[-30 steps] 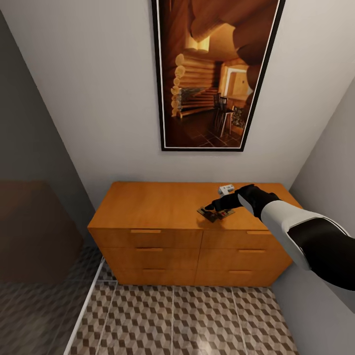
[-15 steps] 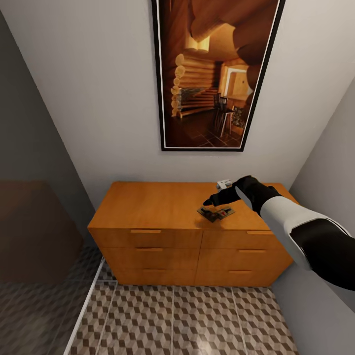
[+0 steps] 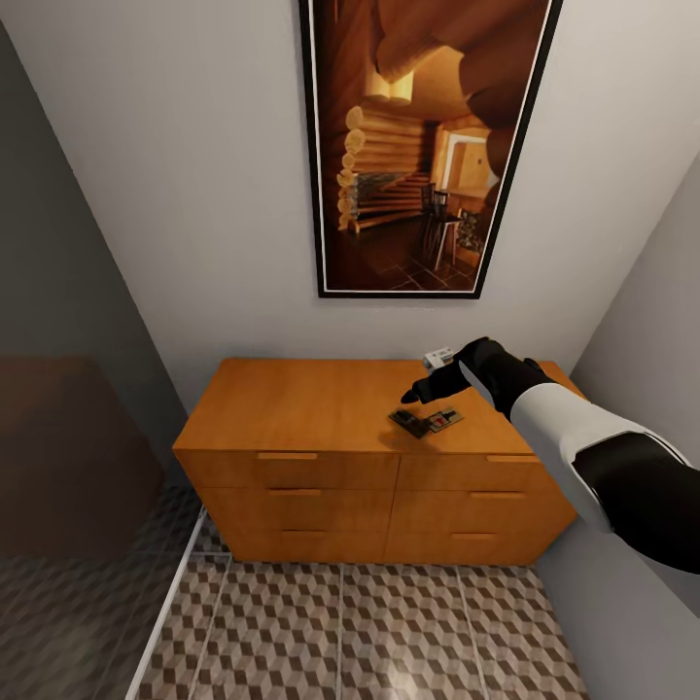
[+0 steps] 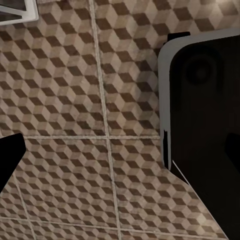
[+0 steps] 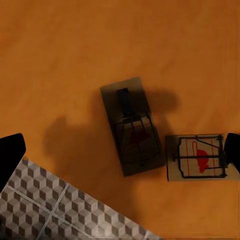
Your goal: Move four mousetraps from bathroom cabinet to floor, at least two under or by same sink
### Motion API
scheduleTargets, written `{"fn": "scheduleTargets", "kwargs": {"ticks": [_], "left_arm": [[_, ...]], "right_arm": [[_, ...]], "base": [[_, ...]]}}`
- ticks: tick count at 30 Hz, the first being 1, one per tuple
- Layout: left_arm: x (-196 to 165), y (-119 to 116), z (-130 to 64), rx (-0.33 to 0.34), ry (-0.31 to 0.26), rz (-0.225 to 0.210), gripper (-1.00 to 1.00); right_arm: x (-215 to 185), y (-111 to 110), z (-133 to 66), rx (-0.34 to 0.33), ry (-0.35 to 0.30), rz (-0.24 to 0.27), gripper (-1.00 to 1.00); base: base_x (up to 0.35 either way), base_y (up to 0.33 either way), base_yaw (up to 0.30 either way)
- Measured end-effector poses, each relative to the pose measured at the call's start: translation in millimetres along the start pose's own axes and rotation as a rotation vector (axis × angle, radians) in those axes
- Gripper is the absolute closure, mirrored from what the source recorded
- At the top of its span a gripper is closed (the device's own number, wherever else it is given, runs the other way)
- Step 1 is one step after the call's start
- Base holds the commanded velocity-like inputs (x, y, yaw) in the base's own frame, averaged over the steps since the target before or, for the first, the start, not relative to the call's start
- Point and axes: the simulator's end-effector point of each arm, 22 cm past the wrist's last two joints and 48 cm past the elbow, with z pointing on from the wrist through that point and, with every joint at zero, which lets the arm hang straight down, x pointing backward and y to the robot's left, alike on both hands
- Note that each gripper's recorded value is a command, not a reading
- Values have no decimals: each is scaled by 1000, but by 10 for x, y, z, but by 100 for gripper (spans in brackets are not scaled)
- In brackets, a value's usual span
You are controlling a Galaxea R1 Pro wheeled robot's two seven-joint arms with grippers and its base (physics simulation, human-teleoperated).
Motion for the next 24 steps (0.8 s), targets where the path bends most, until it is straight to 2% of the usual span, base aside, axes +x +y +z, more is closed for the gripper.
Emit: {"fn": "scheduleTargets", "kwargs": {"ticks": [17,24], "left_arm": [[-1,-6,0,1,0,0,-100],[-5,-50,-3,6,-1,-1,-100]], "right_arm": [[107,34,-6,-1,59,27,-100],[-27,81,-104,2,54,18,-100]], "base": [[0,0,0],[0,0,0]]}}
